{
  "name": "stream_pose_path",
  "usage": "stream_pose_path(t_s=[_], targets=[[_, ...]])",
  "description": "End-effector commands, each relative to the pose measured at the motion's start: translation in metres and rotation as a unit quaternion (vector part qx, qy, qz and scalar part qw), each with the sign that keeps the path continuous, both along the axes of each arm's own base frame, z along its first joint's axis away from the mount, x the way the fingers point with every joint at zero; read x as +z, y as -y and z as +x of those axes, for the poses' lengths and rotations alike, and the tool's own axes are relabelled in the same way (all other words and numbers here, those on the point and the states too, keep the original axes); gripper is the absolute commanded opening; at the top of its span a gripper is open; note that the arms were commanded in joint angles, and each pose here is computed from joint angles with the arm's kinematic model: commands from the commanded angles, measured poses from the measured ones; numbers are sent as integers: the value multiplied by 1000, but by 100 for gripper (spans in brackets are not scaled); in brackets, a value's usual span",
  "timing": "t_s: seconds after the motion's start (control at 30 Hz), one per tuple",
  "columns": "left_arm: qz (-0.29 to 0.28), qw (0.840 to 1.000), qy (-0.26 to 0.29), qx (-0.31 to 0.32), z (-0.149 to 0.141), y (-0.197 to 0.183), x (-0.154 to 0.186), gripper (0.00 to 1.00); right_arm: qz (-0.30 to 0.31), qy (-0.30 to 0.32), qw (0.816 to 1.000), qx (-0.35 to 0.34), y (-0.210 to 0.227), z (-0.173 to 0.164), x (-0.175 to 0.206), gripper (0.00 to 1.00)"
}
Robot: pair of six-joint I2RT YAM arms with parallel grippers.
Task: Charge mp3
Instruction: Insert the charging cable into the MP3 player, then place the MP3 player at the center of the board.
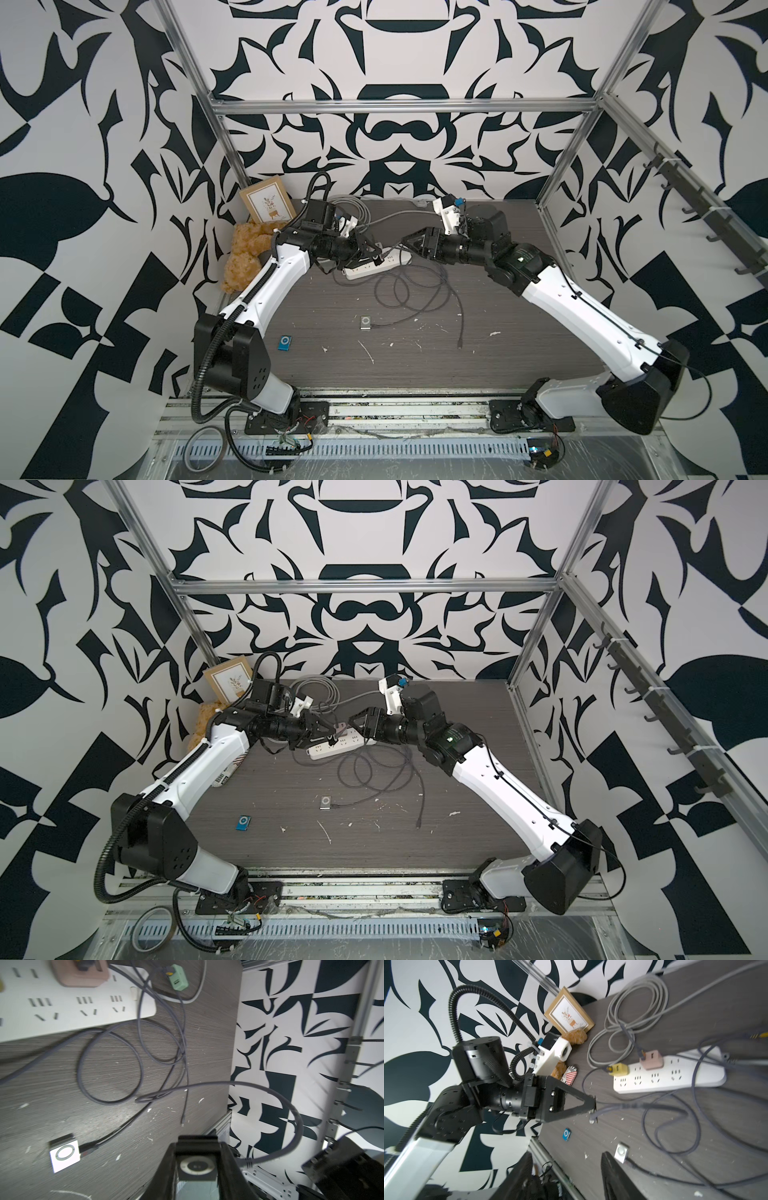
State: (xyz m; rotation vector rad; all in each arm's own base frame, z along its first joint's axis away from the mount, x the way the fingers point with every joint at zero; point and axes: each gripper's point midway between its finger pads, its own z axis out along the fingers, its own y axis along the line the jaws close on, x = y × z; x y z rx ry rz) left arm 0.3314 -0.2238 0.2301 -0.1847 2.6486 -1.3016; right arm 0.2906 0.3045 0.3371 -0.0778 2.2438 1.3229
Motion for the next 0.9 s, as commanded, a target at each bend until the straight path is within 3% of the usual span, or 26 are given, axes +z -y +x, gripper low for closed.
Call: stream_pose_path(t_s=[0.0, 0.1, 0.17, 0.23, 0.3, 0.5, 0.63, 0.67, 0.8, 0.87], targets=[[81, 996, -35, -5, -23, -30, -12, 0, 49, -102, 991, 68, -9, -42, 2, 76], [173, 982, -77, -12, -54, -66, -42, 0, 12, -90, 994, 61, 11, -48, -1, 78], [224, 967, -121, -18, -72, -89, -69, 0, -48, -91, 995, 2, 47, -29, -17, 80], [269, 951, -154, -22, -82, -107, -98, 0, -120, -129, 980, -93, 106, 12, -45, 80], [302, 935, -182, -27, -84, -121, -123, 0, -181, -143, 963, -137, 144, 52, -71, 80], [343, 919, -193, -34, -60, -132, -176, 0, -373, -116, 917, -81, 163, 164, -150, 77], [336, 920, -196, -45, -52, -127, -192, 0, -393, -112, 912, -8, 146, 198, -187, 76], [336, 920, -197, -47, -53, -128, -195, 3, -389, -110, 915, 2, 142, 204, -192, 77], [339, 919, -193, -51, -52, -128, -204, 45, -374, -97, 922, 13, 129, 227, -210, 77], [340, 919, -192, -49, -51, -128, -204, 59, -366, -100, 925, 19, 124, 234, -223, 77]])
